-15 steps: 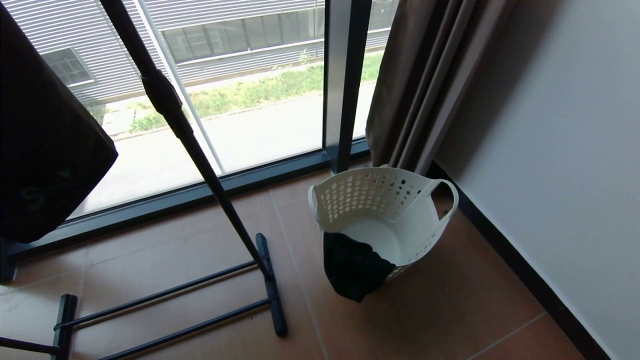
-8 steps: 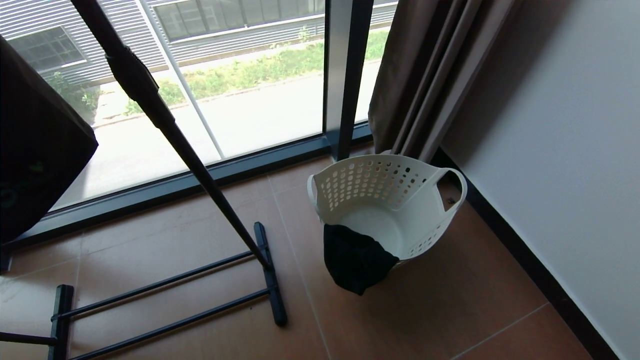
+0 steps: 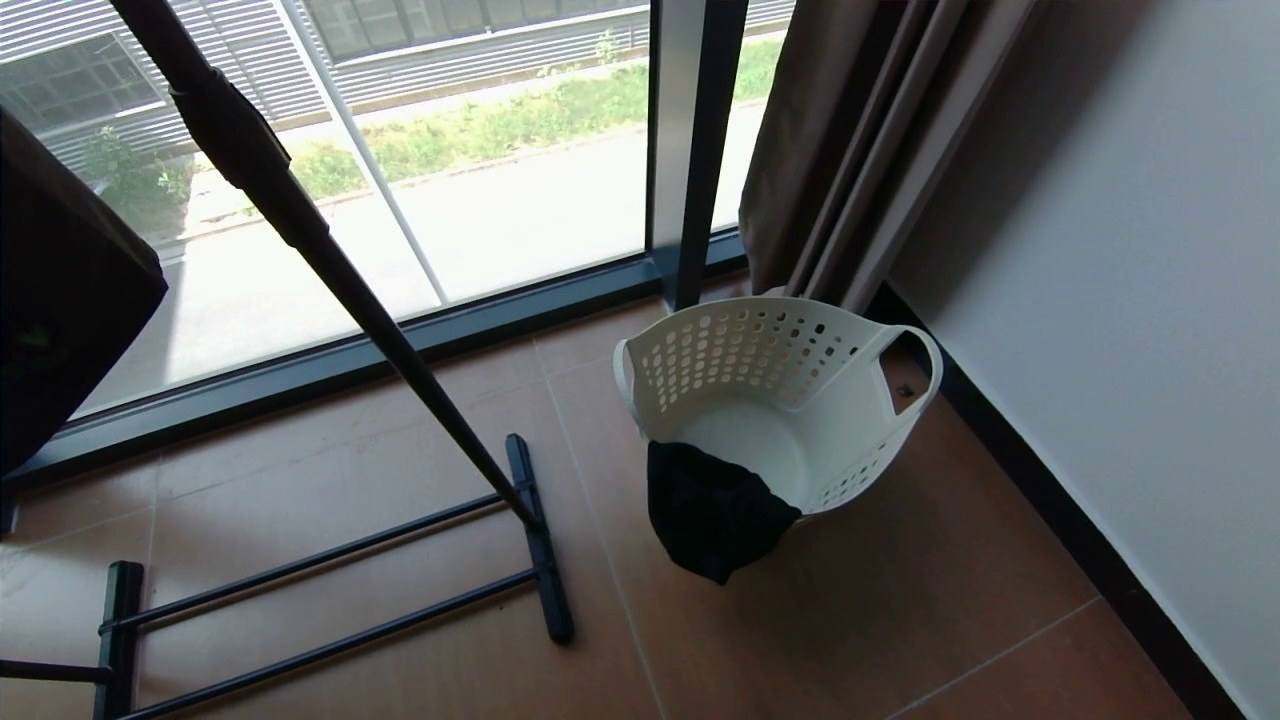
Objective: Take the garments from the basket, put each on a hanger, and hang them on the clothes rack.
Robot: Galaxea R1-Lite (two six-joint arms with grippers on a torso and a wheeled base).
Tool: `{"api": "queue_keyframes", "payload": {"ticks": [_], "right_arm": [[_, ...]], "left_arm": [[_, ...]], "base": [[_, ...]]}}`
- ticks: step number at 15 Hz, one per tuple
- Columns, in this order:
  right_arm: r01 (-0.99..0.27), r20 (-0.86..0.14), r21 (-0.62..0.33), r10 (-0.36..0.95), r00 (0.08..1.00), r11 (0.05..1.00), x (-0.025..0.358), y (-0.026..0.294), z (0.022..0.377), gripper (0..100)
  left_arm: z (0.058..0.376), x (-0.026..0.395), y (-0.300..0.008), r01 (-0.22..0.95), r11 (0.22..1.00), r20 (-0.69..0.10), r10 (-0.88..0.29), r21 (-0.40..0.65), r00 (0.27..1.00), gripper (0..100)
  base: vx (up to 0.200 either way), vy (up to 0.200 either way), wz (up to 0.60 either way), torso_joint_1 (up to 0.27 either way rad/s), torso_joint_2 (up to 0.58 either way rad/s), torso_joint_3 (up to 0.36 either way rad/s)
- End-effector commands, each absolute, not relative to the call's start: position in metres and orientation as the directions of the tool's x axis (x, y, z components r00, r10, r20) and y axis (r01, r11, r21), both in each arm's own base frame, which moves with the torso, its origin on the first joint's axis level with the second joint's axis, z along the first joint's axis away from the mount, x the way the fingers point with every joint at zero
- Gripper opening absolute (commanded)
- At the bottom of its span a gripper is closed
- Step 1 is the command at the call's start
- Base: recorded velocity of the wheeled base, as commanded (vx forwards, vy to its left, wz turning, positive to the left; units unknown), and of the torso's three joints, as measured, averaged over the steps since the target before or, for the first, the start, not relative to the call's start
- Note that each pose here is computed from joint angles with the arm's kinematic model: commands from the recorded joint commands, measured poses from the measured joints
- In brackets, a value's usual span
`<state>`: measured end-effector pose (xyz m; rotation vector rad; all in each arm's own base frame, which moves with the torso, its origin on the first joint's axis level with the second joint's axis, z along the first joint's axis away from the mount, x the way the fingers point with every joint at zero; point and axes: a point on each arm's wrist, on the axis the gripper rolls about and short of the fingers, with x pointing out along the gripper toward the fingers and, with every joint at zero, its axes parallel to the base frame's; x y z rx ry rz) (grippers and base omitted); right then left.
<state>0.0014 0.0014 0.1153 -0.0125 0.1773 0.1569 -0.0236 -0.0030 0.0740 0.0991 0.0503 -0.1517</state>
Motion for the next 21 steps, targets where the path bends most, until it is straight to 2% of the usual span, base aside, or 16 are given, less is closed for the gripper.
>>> {"api": "queue_keyframes", "payload": {"ticks": [1, 3, 5, 7, 8, 10, 11, 13, 14, 15, 19, 21], "right_arm": [[-0.426, -0.505, -0.061, 0.341, 0.793, 0.903, 0.114, 0.037, 0.164, 100], [-0.525, -0.585, -0.198, 0.33, 0.741, 0.828, 0.166, 0.055, 0.167, 100], [-0.607, -0.637, -0.228, 0.355, 0.685, 0.762, 0.211, 0.083, 0.162, 100], [-0.646, -0.644, -0.297, 0.352, 0.679, 0.703, 0.238, 0.097, 0.161, 100], [-0.687, -0.64, -0.36, 0.368, 0.674, 0.632, 0.258, 0.115, 0.161, 100], [-0.717, -0.647, -0.423, 0.369, 0.667, 0.553, 0.28, 0.128, 0.155, 100], [-0.739, -0.653, -0.499, 0.364, 0.664, 0.452, 0.303, 0.138, 0.146, 100], [-0.737, -0.64, -0.558, 0.367, 0.675, 0.382, 0.329, 0.148, 0.125, 100], [-0.737, -0.64, -0.558, 0.367, 0.675, 0.382, 0.329, 0.148, 0.125, 100], [-0.717, -0.611, -0.577, 0.376, 0.697, 0.392, 0.351, 0.158, 0.093, 100], [-0.669, -0.588, -0.614, 0.322, 0.742, 0.419, 0.374, 0.17, 0.079, 100], [-0.65, -0.577, -0.582, 0.315, 0.754, 0.489, 0.385, 0.175, 0.076, 100]], "left_arm": [[0.074, -0.024, -0.003, 0.153, 0.984, -0.058, -0.148, 0.094, 0.987, 100], [0.074, -0.024, -0.003, 0.153, 0.984, -0.058, -0.148, 0.094, 0.987, 100], [0.074, -0.024, -0.003, 0.153, 0.984, -0.058, -0.148, 0.094, 0.987, 100], [0.074, -0.024, -0.003, 0.153, 0.984, -0.058, -0.148, 0.094, 0.987, 100], [0.074, -0.024, -0.003, 0.153, 0.984, -0.058, -0.148, 0.094, 0.987, 100], [0.074, -0.024, -0.003, 0.153, 0.984, -0.058, -0.148, 0.094, 0.987, 100], [0.074, -0.024, -0.003, 0.153, 0.984, -0.058, -0.148, 0.094, 0.987, 100], [0.074, -0.024, -0.003, 0.153, 0.984, -0.058, -0.148, 0.094, 0.987, 100], [0.074, -0.024, -0.003, 0.153, 0.984, -0.058, -0.148, 0.094, 0.987, 100], [0.074, -0.024, -0.003, 0.153, 0.984, -0.058, -0.148, 0.094, 0.987, 100], [0.074, -0.024, -0.003, 0.152, 0.984, -0.058, -0.147, 0.094, 0.987, 100], [0.074, -0.024, -0.003, 0.152, 0.984, -0.058, -0.147, 0.094, 0.987, 100]], "base": [[0.0, 0.0, 0.0, 0.0, 0.0, 0.0], [0.0, 0.0, 0.0, 0.0, 0.0, 0.0], [0.0, 0.0, 0.0, 0.0, 0.0, 0.0], [0.0, 0.0, 0.0, 0.0, 0.0, 0.0], [0.0, 0.0, 0.0, 0.0, 0.0, 0.0], [0.0, 0.0, 0.0, 0.0, 0.0, 0.0], [0.0, 0.0, 0.0, 0.0, 0.0, 0.0], [0.0, 0.0, 0.0, 0.0, 0.0, 0.0], [0.0, 0.0, 0.0, 0.0, 0.0, 0.0], [0.0, 0.0, 0.0, 0.0, 0.0, 0.0], [0.0, 0.0, 0.0, 0.0, 0.0, 0.0], [0.0, 0.0, 0.0, 0.0, 0.0, 0.0]]}}
